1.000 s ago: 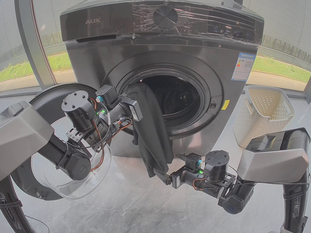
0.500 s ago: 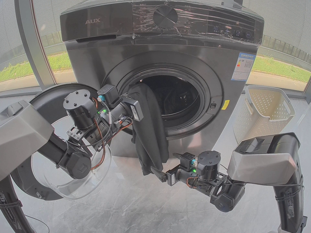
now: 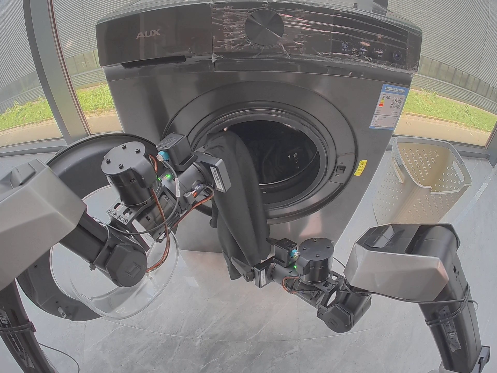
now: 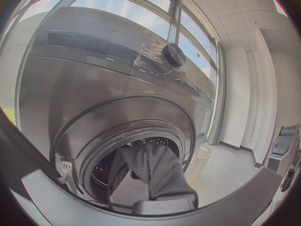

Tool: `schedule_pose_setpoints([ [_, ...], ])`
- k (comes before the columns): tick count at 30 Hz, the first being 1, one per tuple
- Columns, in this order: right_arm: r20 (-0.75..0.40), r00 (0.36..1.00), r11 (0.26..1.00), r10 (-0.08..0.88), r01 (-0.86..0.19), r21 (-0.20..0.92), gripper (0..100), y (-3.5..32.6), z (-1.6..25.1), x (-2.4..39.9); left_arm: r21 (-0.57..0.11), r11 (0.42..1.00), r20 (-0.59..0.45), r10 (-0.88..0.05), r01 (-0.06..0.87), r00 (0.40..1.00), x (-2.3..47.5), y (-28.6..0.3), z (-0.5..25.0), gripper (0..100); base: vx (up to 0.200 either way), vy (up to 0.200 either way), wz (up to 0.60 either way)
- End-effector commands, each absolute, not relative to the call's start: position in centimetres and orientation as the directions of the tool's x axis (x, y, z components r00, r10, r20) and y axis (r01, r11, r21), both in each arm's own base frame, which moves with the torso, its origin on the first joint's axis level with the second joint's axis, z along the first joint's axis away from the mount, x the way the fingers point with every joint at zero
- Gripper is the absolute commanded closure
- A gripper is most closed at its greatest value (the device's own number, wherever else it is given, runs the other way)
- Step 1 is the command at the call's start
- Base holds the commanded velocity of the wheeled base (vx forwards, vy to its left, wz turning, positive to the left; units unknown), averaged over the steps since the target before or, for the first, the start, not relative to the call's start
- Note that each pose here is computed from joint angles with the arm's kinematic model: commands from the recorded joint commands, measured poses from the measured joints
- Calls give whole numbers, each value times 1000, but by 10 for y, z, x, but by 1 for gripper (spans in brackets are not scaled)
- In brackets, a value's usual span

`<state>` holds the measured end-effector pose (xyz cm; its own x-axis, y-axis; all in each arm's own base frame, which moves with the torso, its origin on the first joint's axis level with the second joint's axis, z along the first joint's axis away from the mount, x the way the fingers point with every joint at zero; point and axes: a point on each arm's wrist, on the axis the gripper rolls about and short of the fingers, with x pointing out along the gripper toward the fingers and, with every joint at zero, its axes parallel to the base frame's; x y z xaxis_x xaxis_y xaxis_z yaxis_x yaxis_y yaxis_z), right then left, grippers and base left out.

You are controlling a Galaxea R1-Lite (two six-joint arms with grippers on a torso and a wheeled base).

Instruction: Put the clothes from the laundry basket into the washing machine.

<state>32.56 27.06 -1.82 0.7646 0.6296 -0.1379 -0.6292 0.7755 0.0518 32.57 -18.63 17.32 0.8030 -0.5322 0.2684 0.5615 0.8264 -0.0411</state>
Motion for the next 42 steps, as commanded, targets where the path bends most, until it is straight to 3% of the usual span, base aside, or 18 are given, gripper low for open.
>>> schedule_pose_setpoints([
  [1, -128, 788, 798, 601, -601, 48, 0, 275, -30, 339, -42, 829, 277, -527, 558, 803, 324, -186, 176, 100, 0, 0, 0],
  [2, -113, 801, 808, 588, -587, 45, 0, 276, -29, 343, -43, 829, 275, -527, 558, 804, 324, -186, 176, 100, 0, 0, 0],
  [3, -101, 809, 815, 579, -578, 45, 100, 275, -29, 347, -43, 829, 274, -528, 558, 804, 323, -186, 176, 100, 0, 0, 0],
  [9, -109, 822, 829, 558, -557, 44, 100, 264, -26, 348, -43, 836, 268, -519, 548, 812, 325, -182, 173, 100, 0, 0, 0],
  [17, -31, 836, 836, 548, -546, 49, 100, 238, 38, 327, -55, 851, 262, -493, 523, 830, 331, -171, 169, 100, 0, 0, 0],
  [23, 40, 874, 874, 484, -486, 29, 100, 194, 91, 319, -56, 869, 263, -462, 491, 847, 329, -155, 164, 100, 0, 0, 0],
  [33, 96, 908, 912, 407, -410, 10, 100, 144, 128, 303, -50, 877, 291, -446, 479, 847, 298, -133, 169, 100, 0, 0, 0],
  [42, 172, 899, 910, 403, -413, 25, 100, 128, 158, 275, -48, 867, 316, -457, 495, 832, 277, -128, 183, 100, 0, 0, 0],
])
